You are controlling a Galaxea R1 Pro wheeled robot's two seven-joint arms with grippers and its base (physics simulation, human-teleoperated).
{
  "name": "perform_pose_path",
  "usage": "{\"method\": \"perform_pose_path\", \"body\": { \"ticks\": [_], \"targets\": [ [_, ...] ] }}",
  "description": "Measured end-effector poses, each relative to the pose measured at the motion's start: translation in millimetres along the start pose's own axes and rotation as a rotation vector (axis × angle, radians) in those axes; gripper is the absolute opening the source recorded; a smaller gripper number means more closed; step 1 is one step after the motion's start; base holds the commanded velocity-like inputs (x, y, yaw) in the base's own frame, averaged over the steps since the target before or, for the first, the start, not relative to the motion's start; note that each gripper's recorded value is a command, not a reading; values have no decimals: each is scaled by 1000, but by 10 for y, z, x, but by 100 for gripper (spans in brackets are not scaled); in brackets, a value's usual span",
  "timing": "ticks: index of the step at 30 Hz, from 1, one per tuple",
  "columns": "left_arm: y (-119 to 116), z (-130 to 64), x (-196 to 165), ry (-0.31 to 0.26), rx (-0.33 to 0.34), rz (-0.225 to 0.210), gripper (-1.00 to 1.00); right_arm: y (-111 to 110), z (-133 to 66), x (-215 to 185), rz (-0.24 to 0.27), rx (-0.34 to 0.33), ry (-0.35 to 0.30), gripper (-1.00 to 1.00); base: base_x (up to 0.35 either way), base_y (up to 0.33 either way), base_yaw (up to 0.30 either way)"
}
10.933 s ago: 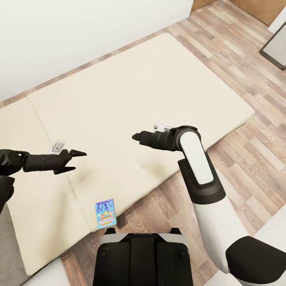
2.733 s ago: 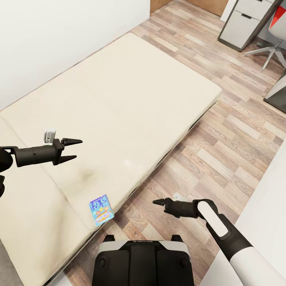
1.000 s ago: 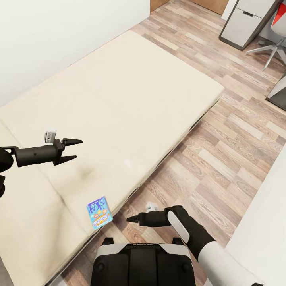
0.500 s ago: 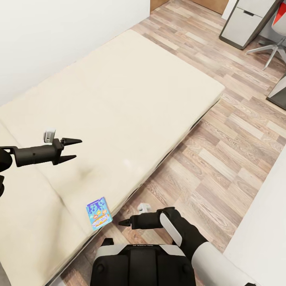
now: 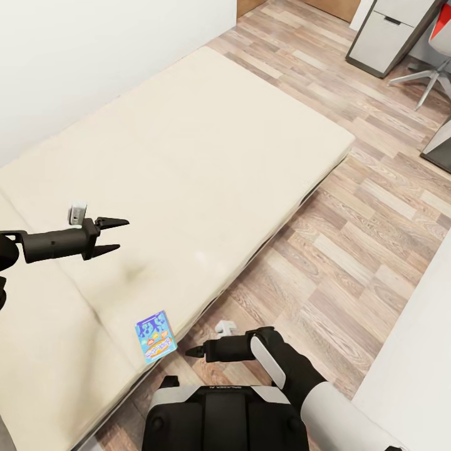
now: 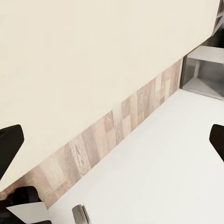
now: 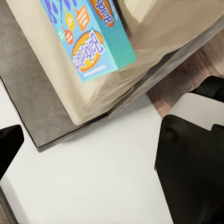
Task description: Put all the toys in the child's room - the three board games (two on the bed and one on the table), the two jigsaw puzzles on the table, and the tennis ball on the table - inside the toy box on the table in the child's room.
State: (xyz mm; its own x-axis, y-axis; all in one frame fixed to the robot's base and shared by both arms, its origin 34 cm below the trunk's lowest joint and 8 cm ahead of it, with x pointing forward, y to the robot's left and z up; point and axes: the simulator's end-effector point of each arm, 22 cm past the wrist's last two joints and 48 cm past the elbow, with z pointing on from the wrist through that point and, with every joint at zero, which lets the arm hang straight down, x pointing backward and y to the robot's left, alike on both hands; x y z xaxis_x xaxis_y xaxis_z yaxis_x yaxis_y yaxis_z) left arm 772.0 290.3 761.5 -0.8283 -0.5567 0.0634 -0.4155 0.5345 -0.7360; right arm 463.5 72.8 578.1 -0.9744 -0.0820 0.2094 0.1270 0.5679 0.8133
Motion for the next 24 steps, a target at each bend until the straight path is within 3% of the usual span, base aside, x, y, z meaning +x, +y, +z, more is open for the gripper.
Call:
{"method": "perform_pose_path", "body": {
  "ticks": [17, 24],
  "targets": [
    [29, 34, -10, 0, 1, 0, 100, 92, 69, 74, -31, -38, 31, 100, 0, 0, 0],
    [86, 96, -28, -1, 1, 0, 100, 36, 116, 42, -47, -38, 34, 100, 0, 0, 0]
  ]
}}
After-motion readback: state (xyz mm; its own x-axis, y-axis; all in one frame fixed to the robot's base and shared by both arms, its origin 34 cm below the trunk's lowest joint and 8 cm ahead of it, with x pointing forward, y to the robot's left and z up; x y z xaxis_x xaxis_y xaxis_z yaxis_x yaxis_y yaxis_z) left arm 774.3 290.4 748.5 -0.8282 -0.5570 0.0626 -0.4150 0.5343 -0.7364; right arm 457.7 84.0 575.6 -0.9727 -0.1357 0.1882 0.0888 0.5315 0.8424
